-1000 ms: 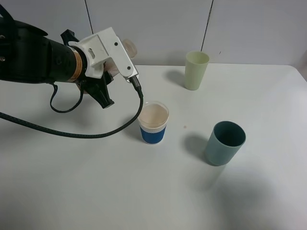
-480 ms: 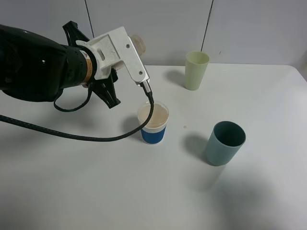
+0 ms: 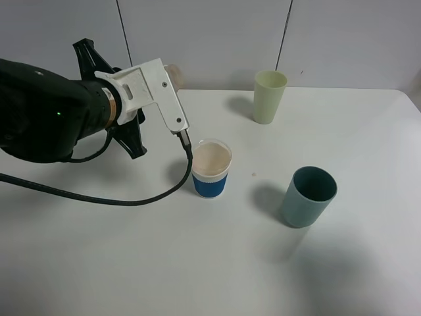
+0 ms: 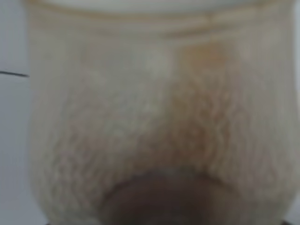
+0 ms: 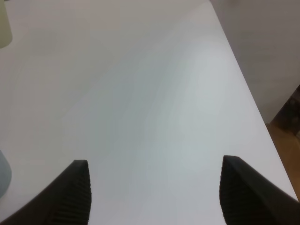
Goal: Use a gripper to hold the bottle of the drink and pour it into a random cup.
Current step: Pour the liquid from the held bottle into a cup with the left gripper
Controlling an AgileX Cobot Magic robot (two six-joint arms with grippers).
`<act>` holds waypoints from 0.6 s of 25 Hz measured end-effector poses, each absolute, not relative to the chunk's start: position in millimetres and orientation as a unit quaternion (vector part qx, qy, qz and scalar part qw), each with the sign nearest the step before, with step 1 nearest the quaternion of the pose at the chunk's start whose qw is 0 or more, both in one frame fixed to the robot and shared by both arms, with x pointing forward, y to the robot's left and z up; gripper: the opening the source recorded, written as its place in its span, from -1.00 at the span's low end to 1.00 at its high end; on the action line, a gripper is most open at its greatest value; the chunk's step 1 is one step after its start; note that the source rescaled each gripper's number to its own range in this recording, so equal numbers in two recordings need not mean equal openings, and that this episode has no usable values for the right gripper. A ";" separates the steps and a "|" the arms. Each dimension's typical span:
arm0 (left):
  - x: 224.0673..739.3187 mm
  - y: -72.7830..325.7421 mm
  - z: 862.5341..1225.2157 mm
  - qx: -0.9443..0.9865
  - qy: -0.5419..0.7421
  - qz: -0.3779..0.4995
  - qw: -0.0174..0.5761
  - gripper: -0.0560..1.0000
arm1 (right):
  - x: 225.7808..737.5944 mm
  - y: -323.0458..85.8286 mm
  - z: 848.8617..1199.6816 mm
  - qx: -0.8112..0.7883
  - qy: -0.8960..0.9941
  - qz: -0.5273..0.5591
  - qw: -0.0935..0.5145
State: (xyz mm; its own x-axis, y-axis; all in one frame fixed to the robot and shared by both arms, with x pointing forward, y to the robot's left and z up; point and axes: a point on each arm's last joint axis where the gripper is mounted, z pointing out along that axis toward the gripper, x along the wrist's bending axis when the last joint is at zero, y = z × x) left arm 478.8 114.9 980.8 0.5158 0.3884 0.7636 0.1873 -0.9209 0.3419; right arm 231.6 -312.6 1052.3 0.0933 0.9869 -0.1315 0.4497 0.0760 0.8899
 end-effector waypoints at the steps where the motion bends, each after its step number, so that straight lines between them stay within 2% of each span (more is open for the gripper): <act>1: 477.4 113.2 979.9 0.863 0.162 0.467 0.104 -0.89 | 231.6 -312.6 1052.3 0.603 0.596 0.314 0.428; 15: 472.9 100.3 954.4 0.866 0.129 0.481 0.042 -0.89 | 231.6 -312.7 1052.3 0.603 0.596 0.314 0.428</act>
